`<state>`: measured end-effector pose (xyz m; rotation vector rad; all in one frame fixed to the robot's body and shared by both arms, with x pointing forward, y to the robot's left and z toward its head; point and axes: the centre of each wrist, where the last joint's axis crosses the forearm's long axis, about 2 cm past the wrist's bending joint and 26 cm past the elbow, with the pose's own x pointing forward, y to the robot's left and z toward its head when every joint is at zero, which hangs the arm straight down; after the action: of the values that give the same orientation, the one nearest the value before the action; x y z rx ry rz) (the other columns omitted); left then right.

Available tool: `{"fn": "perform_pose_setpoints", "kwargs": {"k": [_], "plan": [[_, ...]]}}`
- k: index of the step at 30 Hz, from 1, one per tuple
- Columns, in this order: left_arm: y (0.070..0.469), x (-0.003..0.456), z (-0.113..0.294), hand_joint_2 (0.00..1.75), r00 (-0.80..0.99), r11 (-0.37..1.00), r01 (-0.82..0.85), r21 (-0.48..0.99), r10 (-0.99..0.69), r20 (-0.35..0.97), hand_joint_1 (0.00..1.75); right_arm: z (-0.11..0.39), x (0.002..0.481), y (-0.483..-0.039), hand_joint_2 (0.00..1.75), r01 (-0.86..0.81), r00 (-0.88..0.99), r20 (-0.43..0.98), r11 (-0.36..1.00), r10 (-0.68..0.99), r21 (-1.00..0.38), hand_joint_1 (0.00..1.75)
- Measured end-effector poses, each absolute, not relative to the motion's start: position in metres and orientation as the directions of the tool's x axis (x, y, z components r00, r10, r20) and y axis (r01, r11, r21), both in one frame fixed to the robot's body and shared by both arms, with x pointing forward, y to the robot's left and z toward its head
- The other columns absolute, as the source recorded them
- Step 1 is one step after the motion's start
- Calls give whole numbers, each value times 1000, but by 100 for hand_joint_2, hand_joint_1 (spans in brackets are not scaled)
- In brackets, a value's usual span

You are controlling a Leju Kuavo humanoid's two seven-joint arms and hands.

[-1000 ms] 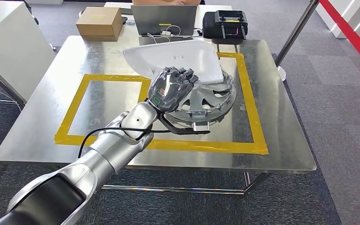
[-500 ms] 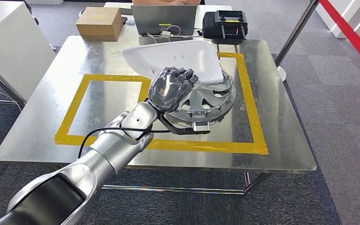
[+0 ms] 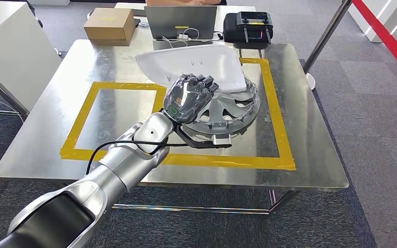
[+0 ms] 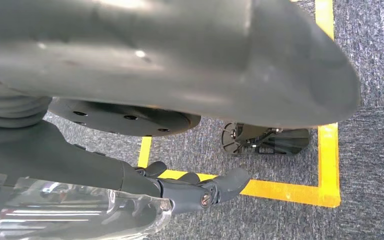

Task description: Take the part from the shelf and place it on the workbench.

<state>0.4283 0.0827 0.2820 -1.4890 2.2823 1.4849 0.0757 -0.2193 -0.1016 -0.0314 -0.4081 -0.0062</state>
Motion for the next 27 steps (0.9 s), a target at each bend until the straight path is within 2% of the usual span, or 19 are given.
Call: {"fn": "perform_pose_setpoints", "kwargs": {"k": [27], "plan": [[83,428,282,175,-539,82,-724,685,-687,-487,175,-102,76,-219,0,12,918,397,999,0,-29,0]]}}
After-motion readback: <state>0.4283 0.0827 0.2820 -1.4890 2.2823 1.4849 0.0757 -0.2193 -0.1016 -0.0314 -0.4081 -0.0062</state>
